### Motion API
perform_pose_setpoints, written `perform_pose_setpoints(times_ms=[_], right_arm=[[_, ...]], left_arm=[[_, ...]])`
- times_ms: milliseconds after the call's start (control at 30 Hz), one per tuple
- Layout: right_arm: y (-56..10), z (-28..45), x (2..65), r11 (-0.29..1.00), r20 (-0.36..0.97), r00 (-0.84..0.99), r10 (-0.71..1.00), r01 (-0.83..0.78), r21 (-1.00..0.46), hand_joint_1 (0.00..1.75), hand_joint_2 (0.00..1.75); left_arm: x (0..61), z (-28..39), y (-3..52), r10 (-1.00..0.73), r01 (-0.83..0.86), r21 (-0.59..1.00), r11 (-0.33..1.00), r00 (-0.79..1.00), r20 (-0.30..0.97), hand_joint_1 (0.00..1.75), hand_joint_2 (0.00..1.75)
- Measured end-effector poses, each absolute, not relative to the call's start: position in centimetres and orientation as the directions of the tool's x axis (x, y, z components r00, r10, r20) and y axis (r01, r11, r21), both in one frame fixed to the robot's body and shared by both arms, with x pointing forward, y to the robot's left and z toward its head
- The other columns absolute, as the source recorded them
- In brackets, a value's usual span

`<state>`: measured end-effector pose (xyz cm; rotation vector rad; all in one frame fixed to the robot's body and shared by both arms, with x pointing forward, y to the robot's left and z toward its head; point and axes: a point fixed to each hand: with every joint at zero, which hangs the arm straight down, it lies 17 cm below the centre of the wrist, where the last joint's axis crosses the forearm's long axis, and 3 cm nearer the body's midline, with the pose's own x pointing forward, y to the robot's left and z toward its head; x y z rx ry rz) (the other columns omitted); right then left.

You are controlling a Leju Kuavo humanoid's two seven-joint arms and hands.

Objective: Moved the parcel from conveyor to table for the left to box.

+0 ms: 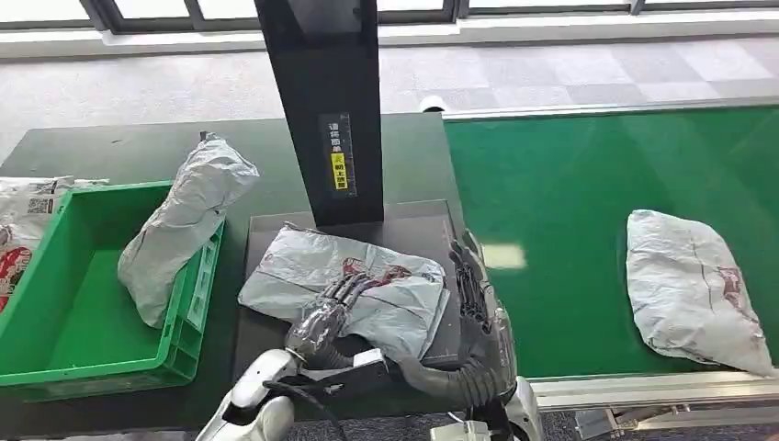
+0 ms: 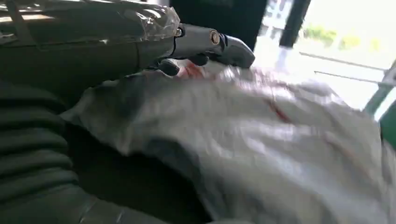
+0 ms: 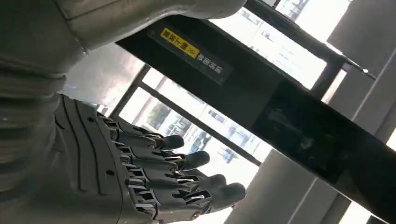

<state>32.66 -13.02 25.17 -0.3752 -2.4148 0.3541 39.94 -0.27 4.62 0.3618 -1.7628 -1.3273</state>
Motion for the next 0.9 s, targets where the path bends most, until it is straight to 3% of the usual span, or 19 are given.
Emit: perform_pose_setpoints(times_ms=[200,900], right_arm=[[-13.0,25.7,32.9,0.924,0.562,-0.749,0.35,0.178,-0.338,0.0,1.75],[-13.0,25.9,33.0,0.925,0.559,-0.752,0.349,0.18,-0.336,0.0,1.75]], left_arm=[[38.7,1.0,-2.5,-0.66,0.334,0.911,0.242,-0.632,0.406,0.0,1.75],[37.7,-0.3,-4.2,-0.644,0.375,0.906,0.193,-0.648,0.406,0.0,1.75]])
